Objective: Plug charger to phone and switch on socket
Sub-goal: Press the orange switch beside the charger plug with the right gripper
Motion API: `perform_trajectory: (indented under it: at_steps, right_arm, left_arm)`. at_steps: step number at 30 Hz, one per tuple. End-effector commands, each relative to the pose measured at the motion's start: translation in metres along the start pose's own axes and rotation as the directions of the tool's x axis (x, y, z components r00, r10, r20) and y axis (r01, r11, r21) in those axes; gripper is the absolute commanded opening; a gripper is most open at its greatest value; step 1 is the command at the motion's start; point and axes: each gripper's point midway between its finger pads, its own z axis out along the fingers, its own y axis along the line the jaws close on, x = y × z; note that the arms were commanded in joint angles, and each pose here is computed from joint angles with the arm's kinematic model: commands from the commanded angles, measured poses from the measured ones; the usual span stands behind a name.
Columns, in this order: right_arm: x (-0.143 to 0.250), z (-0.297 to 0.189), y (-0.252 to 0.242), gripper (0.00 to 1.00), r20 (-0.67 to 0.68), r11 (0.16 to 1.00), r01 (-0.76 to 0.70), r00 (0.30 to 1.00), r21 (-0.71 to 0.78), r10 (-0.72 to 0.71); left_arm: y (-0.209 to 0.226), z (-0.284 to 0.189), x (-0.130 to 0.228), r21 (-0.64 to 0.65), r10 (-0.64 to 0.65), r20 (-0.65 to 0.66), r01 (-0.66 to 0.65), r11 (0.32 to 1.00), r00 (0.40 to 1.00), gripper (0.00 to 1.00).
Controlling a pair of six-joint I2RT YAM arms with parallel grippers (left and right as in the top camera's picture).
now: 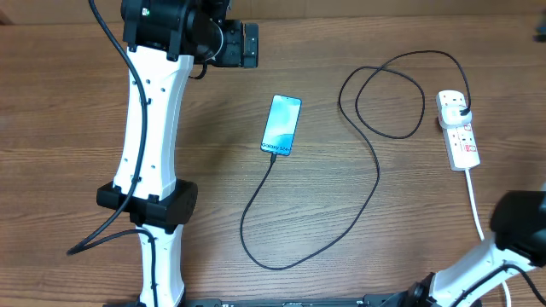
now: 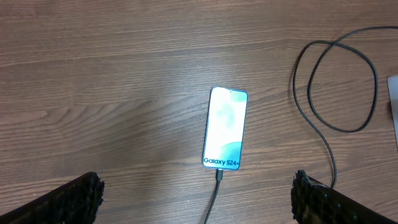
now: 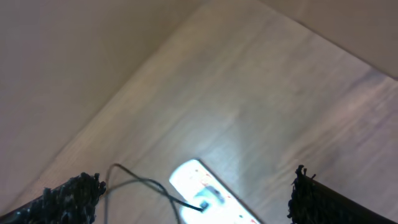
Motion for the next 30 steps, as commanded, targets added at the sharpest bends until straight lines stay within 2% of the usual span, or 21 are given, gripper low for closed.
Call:
perform_trajectory:
  at_steps: [1, 5, 11, 30]
  right_arm:
    - [0.015, 0.022, -0.002, 1.00, -0.105, 0.982, 0.077, 0.990, -0.172, -0.096]
    - [0.044, 0.057, -0.024, 1.00, -0.233, 0.974, 0.053, 0.967, -0.220, -0.105]
    - [0.097, 0.085, -0.009, 1.00, -0.320, 0.892, 0.121, 0.905, -0.436, -0.280]
    - [0.169, 0.140, -0.016, 1.00, -0.420, 0.889, 0.085, 0.858, -0.450, -0.295]
  left_arm:
    - [0.003, 0.001, 0.000, -0.015, 0.017, 0.001, -0.017, 1.000, 1.000, 1.00]
    - [0.003, 0.001, 0.000, -0.015, 0.017, 0.001, -0.017, 1.000, 1.000, 1.00]
    - [0.003, 0.001, 0.000, -0.015, 0.017, 0.001, -0.017, 1.000, 1.000, 1.00]
    - [0.003, 0.001, 0.000, -0.015, 0.017, 0.001, -0.017, 1.000, 1.000, 1.00]
